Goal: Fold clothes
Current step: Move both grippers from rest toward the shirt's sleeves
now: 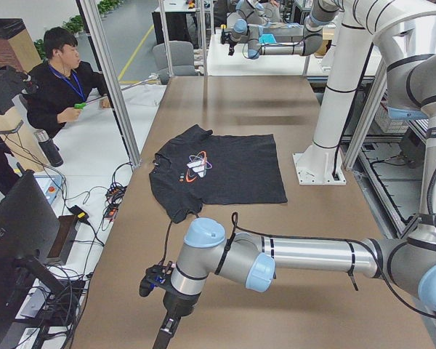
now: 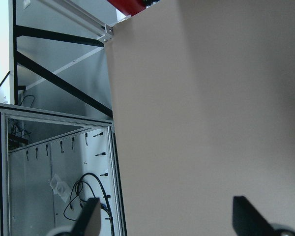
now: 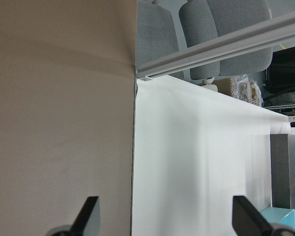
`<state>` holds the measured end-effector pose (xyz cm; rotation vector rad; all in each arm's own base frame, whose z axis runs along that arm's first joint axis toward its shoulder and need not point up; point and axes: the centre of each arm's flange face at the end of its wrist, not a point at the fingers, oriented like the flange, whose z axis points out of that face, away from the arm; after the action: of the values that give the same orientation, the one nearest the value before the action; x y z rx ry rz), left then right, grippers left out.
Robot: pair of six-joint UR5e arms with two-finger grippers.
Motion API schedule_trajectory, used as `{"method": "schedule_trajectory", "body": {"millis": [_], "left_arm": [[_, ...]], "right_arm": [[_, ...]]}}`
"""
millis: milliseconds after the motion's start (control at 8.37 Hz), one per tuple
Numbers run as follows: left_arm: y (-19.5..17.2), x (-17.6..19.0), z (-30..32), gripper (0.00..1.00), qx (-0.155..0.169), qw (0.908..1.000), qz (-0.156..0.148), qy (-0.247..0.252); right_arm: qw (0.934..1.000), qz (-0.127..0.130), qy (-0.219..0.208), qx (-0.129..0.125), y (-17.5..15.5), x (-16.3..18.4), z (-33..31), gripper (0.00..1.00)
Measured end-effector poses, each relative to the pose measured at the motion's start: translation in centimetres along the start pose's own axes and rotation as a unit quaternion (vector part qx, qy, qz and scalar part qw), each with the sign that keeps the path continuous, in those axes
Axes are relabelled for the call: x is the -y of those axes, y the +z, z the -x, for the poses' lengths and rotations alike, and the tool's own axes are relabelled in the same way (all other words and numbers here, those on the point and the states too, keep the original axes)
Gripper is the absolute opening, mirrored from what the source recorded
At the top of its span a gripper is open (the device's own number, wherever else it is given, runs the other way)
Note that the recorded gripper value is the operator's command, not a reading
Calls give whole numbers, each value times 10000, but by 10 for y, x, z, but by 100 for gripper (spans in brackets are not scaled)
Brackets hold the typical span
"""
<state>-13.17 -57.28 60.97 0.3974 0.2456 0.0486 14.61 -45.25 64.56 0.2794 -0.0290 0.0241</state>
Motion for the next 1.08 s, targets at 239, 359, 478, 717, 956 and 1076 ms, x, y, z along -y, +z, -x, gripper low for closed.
{"method": "schedule_trajectory", "body": {"millis": [239,359,478,717,956,1076], "left_arm": [[0,1,0,94,1,10000,-1,1],[-1,2,0,94,0,10000,-15,5],[-3,4,-1,94,0,10000,-42,13],[-11,17,-3,94,-12,9999,-153,51],[-24,30,-6,94,-36,9995,-303,95],[-30,32,-8,94,-36,9993,-366,108]], "right_arm": [[10000,-1,-1,0,0,0,0,94],[10000,-1,2,0,0,0,0,94],[10000,-15,3,3,-1,1,0,94],[10000,-82,-13,8,-6,7,1,94],[9992,-386,-106,21,-16,16,7,94],[9983,-565,-145,38,-18,19,11,94]]}}
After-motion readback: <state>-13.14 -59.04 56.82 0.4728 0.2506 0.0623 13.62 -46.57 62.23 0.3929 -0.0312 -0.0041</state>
